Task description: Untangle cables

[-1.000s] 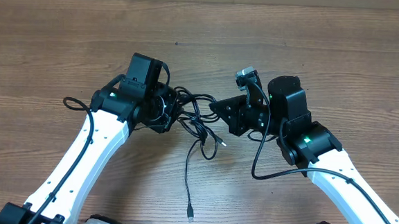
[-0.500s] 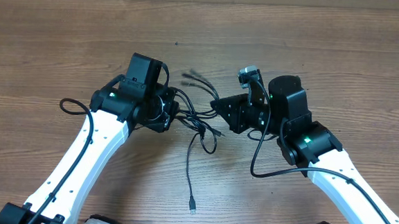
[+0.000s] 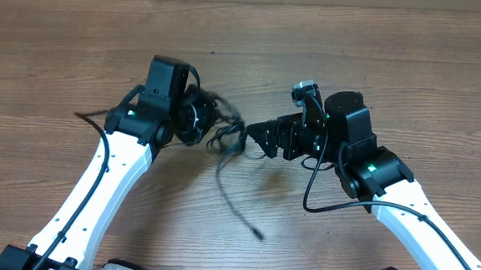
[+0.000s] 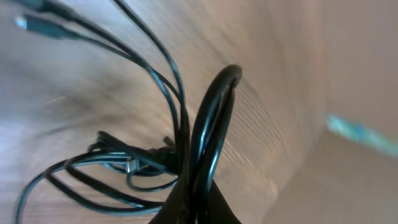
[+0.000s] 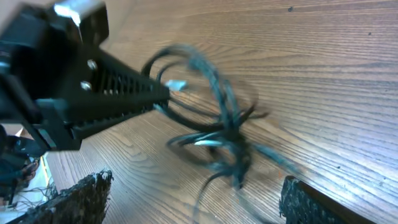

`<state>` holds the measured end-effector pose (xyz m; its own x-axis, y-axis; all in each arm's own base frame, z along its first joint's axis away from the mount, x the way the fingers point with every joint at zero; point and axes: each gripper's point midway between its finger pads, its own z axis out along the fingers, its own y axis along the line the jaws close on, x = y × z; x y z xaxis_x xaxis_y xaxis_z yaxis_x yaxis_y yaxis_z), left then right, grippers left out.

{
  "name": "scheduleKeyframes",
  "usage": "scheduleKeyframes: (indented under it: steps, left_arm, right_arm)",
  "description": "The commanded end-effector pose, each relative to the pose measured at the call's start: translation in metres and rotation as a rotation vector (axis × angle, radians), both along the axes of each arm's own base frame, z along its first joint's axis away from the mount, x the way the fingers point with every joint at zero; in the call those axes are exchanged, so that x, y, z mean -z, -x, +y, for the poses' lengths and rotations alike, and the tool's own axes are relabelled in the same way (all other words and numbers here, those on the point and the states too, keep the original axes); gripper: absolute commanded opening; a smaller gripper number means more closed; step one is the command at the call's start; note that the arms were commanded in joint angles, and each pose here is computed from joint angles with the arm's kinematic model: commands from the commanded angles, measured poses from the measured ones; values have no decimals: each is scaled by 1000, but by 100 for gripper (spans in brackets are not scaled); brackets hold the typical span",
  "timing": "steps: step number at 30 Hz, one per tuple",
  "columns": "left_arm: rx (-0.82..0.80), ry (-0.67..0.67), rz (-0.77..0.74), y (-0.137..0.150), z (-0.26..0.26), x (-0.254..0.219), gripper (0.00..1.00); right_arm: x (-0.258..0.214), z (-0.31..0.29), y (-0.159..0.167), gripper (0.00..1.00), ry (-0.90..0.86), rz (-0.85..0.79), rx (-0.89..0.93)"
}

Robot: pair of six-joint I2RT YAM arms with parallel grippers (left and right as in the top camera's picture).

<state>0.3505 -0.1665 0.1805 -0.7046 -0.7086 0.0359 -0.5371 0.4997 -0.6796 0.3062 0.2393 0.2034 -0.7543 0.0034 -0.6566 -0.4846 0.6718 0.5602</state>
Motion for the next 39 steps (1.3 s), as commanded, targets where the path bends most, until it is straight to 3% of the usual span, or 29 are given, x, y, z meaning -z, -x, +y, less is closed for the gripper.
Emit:
scheduleKeyframes:
  steps: [1, 10, 18, 30, 39]
  left_arm:
    - [316, 41, -229, 2, -29, -34, 4]
    - [701, 133, -621, 13, -67, -84, 4]
    - [779, 218, -634, 29, -75, -93, 4]
    - [970, 423, -686, 68, -86, -116, 4]
    - [1055, 511, -731, 84, -85, -128, 4]
  right_arm:
    - [-9, -2, -2, 88, -2, -26, 5]
    - [-7, -2, -1, 88, 5, -20, 4]
    - [-1, -13, -10, 90, 57, -31, 79]
    - [13, -80, -49, 100, 314, -114, 443]
    - [19, -130, -58, 100, 454, -120, 635]
